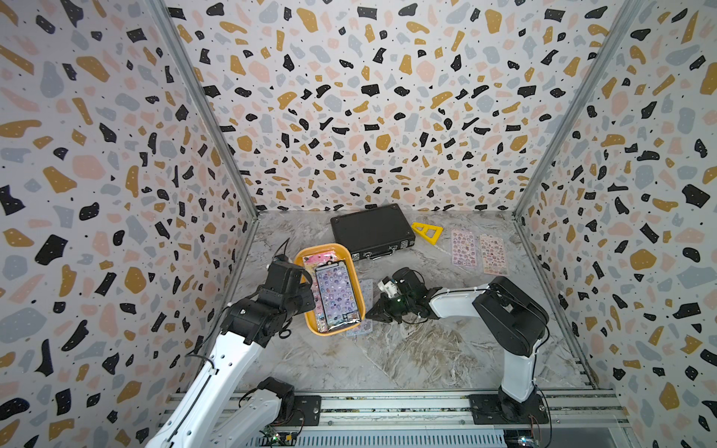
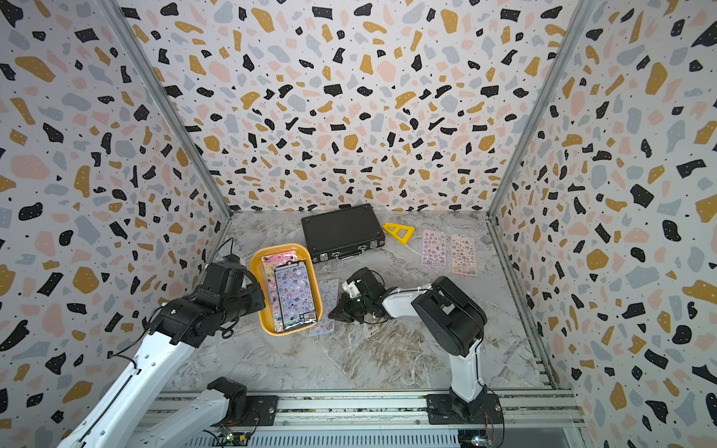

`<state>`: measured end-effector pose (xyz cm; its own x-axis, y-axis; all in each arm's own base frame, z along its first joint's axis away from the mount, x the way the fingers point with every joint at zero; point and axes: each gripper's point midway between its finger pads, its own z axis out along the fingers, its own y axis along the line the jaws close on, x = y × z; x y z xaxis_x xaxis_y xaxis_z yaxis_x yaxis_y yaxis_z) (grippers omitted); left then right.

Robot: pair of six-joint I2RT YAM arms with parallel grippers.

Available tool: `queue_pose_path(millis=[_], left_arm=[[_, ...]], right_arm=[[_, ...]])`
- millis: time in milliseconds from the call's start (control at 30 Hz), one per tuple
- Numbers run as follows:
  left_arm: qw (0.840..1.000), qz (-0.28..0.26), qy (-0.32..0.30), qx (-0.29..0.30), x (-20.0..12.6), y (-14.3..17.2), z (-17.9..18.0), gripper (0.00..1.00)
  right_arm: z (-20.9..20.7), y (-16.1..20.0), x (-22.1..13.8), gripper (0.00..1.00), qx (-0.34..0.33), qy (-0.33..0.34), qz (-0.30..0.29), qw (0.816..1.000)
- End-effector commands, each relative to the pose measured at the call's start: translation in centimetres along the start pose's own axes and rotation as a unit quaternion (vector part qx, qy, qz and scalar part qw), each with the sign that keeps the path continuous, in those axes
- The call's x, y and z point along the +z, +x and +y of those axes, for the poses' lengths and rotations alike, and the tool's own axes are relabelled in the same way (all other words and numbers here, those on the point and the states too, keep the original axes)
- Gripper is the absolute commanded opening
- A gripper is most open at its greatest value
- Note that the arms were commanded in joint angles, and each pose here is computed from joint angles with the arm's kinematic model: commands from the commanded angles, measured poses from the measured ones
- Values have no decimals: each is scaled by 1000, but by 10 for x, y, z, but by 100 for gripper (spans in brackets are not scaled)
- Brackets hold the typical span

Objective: Take the stickers out of the storage box
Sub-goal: Place the sticker at the center of the board.

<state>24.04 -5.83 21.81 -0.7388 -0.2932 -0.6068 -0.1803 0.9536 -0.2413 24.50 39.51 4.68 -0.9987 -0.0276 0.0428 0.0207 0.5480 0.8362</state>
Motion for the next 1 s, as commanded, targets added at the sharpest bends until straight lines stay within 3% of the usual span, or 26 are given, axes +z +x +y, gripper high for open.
queue_pose_path(millis=[0,233,467,667,967], left_arm=[[999,-18,24,18,-5,-13,-10,0],[999,-13,10,34,-6,-16,-7,0],[999,-30,2,-17,-2,-14,15,0],[999,-31,4,-22,-4,-11,17,0],[999,-28,11,-23,-4,-9,16,0]], right_arm=[[11,-10,4,0,3,-9,-15,1000],[-1,-11,10,10,-10,31,-18,999],[-10,-11,26,12,-9,48,-2,999],[-22,-10,20,35,-48,102,0,994],[-19,-7,9,44,-81,142,-25,986]])
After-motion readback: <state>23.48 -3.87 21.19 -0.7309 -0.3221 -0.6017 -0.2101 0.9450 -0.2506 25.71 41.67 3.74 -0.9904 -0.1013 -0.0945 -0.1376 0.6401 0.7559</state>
